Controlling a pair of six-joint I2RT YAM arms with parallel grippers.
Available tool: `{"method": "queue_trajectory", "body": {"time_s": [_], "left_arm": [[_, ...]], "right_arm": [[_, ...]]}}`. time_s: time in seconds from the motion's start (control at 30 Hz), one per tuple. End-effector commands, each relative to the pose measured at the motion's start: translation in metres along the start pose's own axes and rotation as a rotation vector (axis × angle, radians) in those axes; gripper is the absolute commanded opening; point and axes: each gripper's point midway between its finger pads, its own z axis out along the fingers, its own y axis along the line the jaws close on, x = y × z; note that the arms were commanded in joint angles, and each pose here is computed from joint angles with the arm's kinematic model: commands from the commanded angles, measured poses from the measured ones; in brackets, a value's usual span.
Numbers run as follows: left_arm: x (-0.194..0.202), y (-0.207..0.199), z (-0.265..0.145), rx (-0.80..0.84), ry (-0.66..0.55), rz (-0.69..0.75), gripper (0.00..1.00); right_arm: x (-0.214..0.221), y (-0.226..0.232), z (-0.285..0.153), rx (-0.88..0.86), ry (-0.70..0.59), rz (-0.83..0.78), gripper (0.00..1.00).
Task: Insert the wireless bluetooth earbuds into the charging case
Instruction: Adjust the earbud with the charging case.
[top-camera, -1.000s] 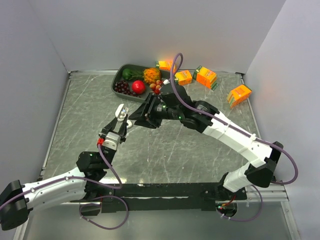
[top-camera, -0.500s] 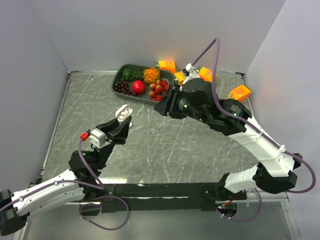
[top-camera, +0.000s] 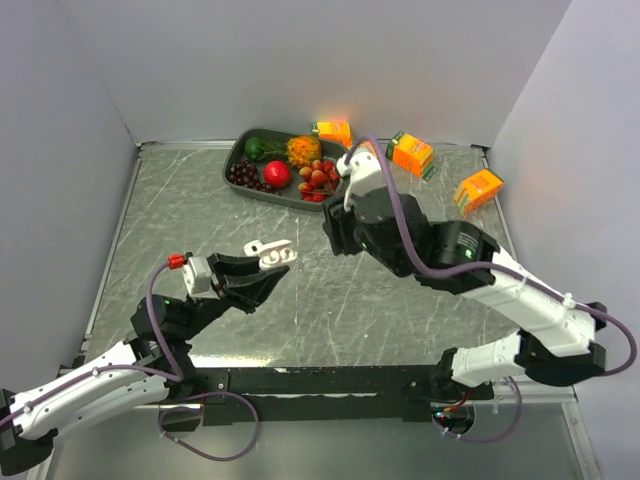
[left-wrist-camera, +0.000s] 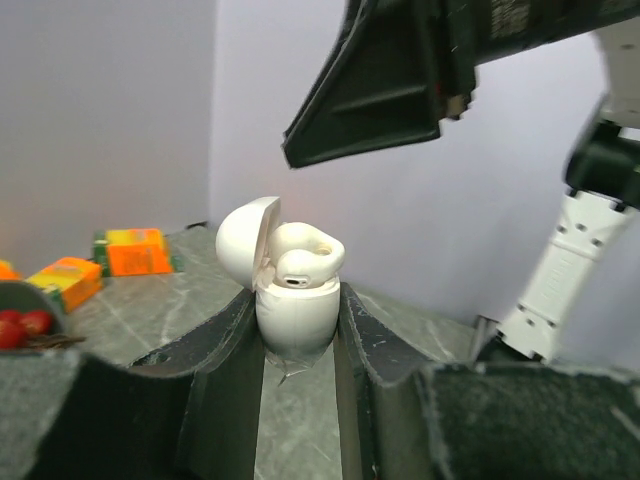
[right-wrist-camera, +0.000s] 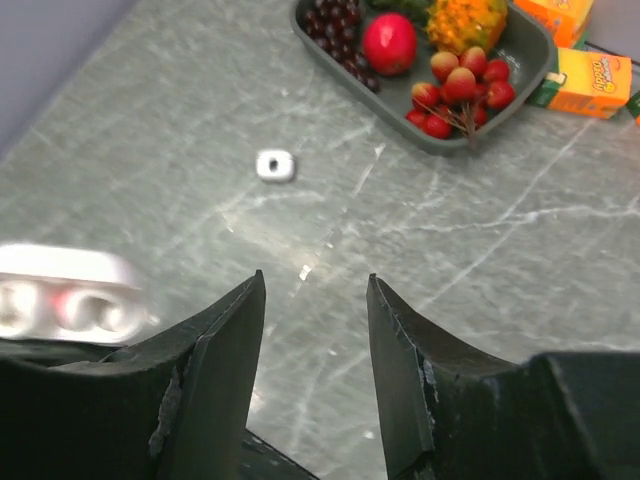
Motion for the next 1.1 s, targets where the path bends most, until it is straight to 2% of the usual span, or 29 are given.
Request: {"method": "queue_trajectory", "body": {"time_s": [0.0,0.07,0.17,0.4,0.67,0.73,1.07], "left_arm": [[-0.006,-0.037,-0.01,0.192,0.012,-0.037,0.01],[-0.002,-0.046,-0.012,0.244,0.038,-0.047,0.01],[-0.002,-0.059,-0.016,0.317,0.041,-0.081,0.01],[0.0,-0.065,-0.018,0.359,0.052,-0.167,0.01],[0.016,-0.058,-0.013,0.364,0.122,-0.243,0.01],[0.018,-0.059,-0.012,0.371,0.136,-0.252,0.01],[0.025,-0.063,-0.007,0.399,0.213,-0.305,0.01]], "right_arm": [[-0.043,0.0,-0.056,-0.219,-0.245,-0.077,0.52],[-0.048,0.003,-0.07,-0.284,-0.282,-0.113,0.52],[-0.048,0.012,-0.081,-0.362,-0.253,-0.195,0.55],[-0.05,0.038,-0.112,-0.553,-0.222,-0.34,0.57],[-0.011,0.075,-0.094,-0.637,-0.114,-0.457,0.49],[-0.003,0.081,-0.09,-0.651,-0.099,-0.483,0.43],[0.01,0.105,-0.085,-0.706,-0.1,-0.578,0.35]]}}
